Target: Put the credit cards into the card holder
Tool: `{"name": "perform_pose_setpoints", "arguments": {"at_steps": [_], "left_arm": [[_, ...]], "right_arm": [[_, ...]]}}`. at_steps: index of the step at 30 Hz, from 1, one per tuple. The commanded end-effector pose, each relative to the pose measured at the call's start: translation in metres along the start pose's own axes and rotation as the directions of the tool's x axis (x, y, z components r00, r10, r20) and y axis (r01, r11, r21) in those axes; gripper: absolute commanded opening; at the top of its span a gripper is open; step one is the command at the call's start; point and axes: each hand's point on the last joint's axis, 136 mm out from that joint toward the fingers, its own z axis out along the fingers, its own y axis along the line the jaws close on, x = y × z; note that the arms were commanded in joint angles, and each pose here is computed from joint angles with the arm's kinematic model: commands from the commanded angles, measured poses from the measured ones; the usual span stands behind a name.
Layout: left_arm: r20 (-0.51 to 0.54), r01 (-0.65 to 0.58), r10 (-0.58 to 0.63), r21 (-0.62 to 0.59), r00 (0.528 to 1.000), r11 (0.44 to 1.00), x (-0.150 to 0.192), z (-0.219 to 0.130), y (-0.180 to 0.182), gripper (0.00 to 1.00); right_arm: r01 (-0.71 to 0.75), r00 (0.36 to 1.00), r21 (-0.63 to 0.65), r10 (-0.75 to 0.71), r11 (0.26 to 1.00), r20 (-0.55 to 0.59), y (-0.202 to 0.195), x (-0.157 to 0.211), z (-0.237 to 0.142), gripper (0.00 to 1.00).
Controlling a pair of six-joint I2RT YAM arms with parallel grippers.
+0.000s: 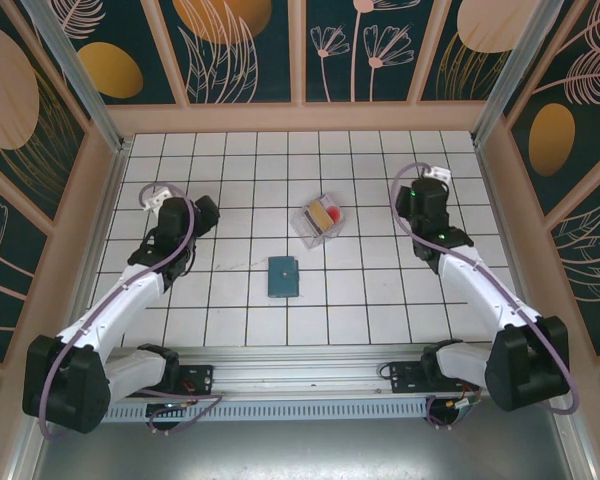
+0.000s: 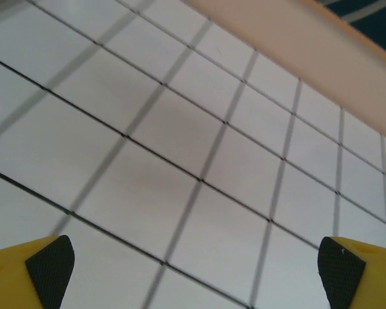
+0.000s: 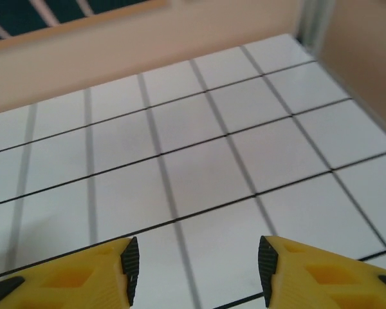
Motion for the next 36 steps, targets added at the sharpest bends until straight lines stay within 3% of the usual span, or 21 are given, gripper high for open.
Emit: {"name": "perform_pose_setpoints", "arguments": {"at_steps": [1, 7, 15, 21, 29, 32, 34, 36], "left_arm": [[0.195, -0.026, 0.054, -0.146, 0.979, 0.989, -0.021, 0.003, 0.039, 0.99], [0.364, -0.041, 0.115, -0.203, 0.924, 0.978, -0.028, -0.001, 0.070, 0.98], [0.466, -0.135, 0.231, -0.231, 0.854, 0.964, -0.042, -0.009, 0.083, 0.99], [0.546, -0.073, 0.160, -0.178, 0.822, 0.981, -0.032, -0.017, 0.116, 0.99], [0.559, -0.224, 0.241, -0.099, 0.793, 0.969, -0.032, 0.001, 0.089, 0.99], [0.487, -0.326, 0.306, -0.046, 0.818, 0.944, -0.021, 0.022, 0.071, 0.99], [0.505, -0.348, 0.313, -0.026, 0.804, 0.937, -0.019, 0.026, 0.066, 0.99], [0.455, -0.355, 0.331, -0.034, 0.827, 0.934, -0.015, 0.033, 0.067, 0.99]], "right_arm": [[-0.050, 0.989, 0.065, 0.040, 0.997, 0.145, -0.033, -0.002, 0.007, 0.58], [-0.198, 0.969, 0.144, 0.171, 0.970, 0.178, -0.086, 0.029, 0.022, 0.60], [-0.183, 0.925, 0.157, 0.116, 0.970, 0.362, -0.110, 0.042, 0.002, 0.60], [-0.164, 0.902, 0.118, 0.100, 0.979, 0.419, -0.109, 0.042, -0.004, 0.61], [-0.038, 0.919, -0.003, 0.036, 0.999, 0.392, -0.079, 0.046, 0.013, 0.69], [0.031, 0.926, -0.069, -0.002, 0.997, 0.377, -0.064, 0.052, 0.017, 0.70], [0.077, 0.930, -0.112, -0.031, 0.991, 0.365, -0.054, 0.057, 0.026, 0.70], [0.077, 0.954, -0.128, -0.036, 0.989, 0.298, -0.052, 0.061, 0.039, 0.70]]}}
